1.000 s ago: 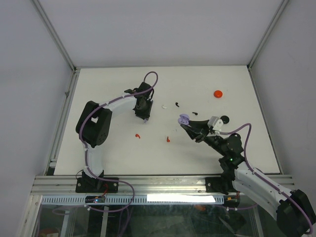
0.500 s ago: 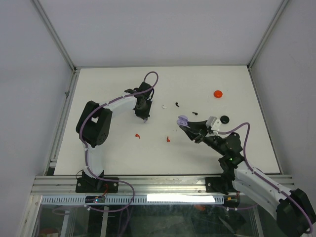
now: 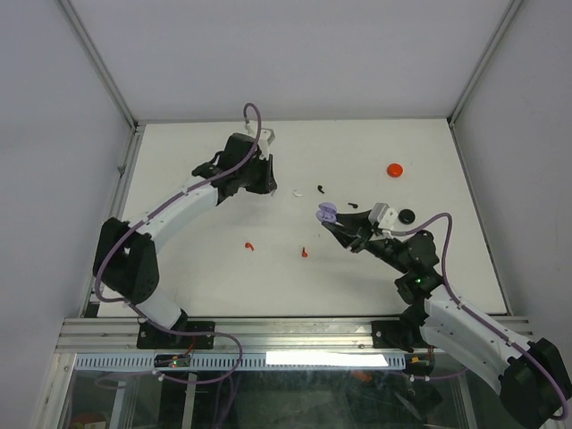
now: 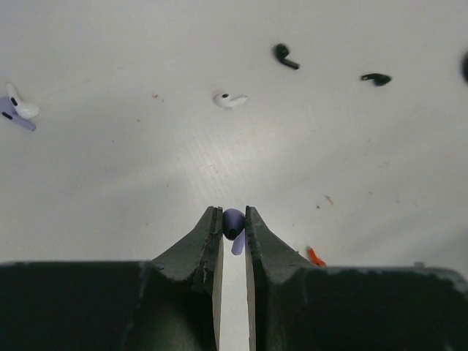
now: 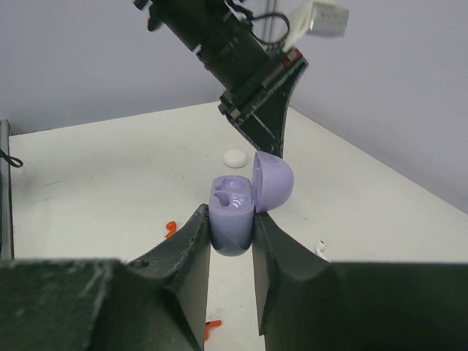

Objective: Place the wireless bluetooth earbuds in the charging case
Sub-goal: Pick up the earbud from the center of the board.

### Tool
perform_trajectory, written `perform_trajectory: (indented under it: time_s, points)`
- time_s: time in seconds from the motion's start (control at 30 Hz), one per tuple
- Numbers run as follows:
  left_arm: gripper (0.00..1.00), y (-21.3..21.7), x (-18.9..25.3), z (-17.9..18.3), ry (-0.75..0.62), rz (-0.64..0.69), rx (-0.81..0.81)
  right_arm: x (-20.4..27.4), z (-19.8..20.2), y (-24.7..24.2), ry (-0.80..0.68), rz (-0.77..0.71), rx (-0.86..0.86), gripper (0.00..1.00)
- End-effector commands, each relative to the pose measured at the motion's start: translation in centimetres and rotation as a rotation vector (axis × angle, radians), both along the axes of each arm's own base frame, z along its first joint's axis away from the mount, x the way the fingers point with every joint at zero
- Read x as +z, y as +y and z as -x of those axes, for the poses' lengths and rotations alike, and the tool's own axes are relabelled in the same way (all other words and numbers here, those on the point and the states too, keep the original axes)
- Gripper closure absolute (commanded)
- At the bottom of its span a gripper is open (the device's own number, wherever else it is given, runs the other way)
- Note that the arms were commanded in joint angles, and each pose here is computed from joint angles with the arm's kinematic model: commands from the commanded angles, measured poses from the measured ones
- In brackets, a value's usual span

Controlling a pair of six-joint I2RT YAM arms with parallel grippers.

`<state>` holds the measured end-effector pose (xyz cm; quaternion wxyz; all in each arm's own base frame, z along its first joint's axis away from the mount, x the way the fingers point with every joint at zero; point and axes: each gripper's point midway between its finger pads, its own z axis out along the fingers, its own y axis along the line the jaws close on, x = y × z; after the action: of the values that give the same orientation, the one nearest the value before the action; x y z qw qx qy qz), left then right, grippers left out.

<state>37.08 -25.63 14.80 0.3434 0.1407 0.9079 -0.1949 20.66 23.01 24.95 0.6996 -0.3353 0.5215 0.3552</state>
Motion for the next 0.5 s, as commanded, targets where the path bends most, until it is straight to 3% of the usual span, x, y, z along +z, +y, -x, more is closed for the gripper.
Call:
perform_trajectory:
  time_s: [0.0,0.47]
  points:
    - [1.00,-2.4,8.0,0.7,-0.246,0.232,-0.105,3.1,-0.4,0.0,-0.076,-0.047,-0.016,1.00]
    - [1.00,-3.8,18.9,8.0,-0.593,0.593,-0.389,5.8,-1.0,0.7,-0.115,-0.142,0.001,1.00]
